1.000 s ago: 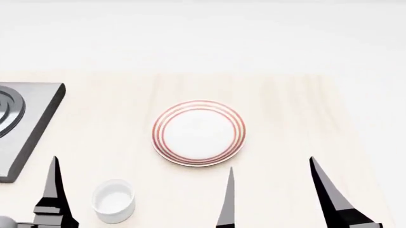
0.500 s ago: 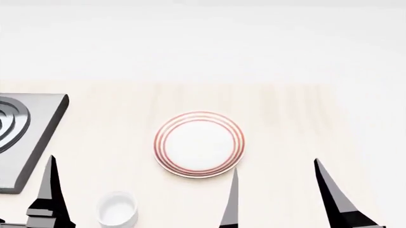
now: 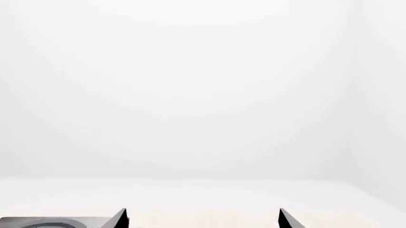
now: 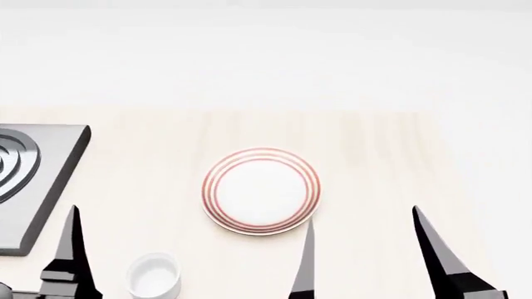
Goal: Pick the akita bowl on the cookies box and place it on the plate.
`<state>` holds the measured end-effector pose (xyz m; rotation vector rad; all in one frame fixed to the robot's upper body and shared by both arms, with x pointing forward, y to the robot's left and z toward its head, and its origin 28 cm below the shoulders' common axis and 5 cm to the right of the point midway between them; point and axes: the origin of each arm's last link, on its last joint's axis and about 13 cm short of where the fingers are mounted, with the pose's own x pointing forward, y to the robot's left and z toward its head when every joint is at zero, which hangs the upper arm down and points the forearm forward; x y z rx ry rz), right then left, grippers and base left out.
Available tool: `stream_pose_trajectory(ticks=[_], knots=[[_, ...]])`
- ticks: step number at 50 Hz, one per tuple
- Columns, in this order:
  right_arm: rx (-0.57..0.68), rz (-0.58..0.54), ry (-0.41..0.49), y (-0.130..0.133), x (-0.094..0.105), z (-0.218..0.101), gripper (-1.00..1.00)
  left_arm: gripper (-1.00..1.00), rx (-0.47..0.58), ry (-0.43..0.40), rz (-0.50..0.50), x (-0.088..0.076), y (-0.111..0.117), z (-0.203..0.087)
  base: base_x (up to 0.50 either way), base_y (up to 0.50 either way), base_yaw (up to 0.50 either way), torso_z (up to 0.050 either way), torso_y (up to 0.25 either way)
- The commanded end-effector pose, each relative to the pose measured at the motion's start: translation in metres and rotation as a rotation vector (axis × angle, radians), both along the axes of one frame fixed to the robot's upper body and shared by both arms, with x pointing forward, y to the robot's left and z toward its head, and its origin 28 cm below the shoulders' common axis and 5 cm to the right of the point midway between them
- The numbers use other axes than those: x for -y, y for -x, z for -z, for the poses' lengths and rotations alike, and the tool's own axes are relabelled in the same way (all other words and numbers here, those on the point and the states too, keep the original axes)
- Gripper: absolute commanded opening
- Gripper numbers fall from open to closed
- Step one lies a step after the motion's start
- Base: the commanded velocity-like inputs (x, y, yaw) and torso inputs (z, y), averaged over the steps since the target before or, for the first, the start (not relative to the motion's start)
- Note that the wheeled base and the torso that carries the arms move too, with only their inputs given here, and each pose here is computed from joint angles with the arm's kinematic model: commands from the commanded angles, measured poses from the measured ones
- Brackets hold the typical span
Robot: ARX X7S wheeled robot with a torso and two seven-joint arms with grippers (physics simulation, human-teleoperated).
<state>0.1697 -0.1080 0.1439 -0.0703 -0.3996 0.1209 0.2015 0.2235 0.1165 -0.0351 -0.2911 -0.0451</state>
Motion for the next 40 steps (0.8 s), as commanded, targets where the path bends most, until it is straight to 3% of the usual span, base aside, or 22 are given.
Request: stream_pose_trajectory(ticks=[1,9,40], knots=[[0.008,0.033,0.032,-0.002,0.006,-0.011,1.00,1.00,-0.013,-0.008,0.029,-0.004,-0.003,-0.005,0.00,0.00,0.00,0.000,0.000],[0.015,0.038,0.052,0.000,0.013,-0.026,1.00,1.00,0.014,-0.029,0.019,-0.008,-0.005,-0.014,0.00,0.00,0.00,0.000,-0.023],[0.034,0.069,0.077,0.004,0.021,-0.038,1.00,1.00,0.011,-0.043,-0.007,-0.008,-0.007,-0.018,0.00,0.00,0.00,0.000,-0.250]])
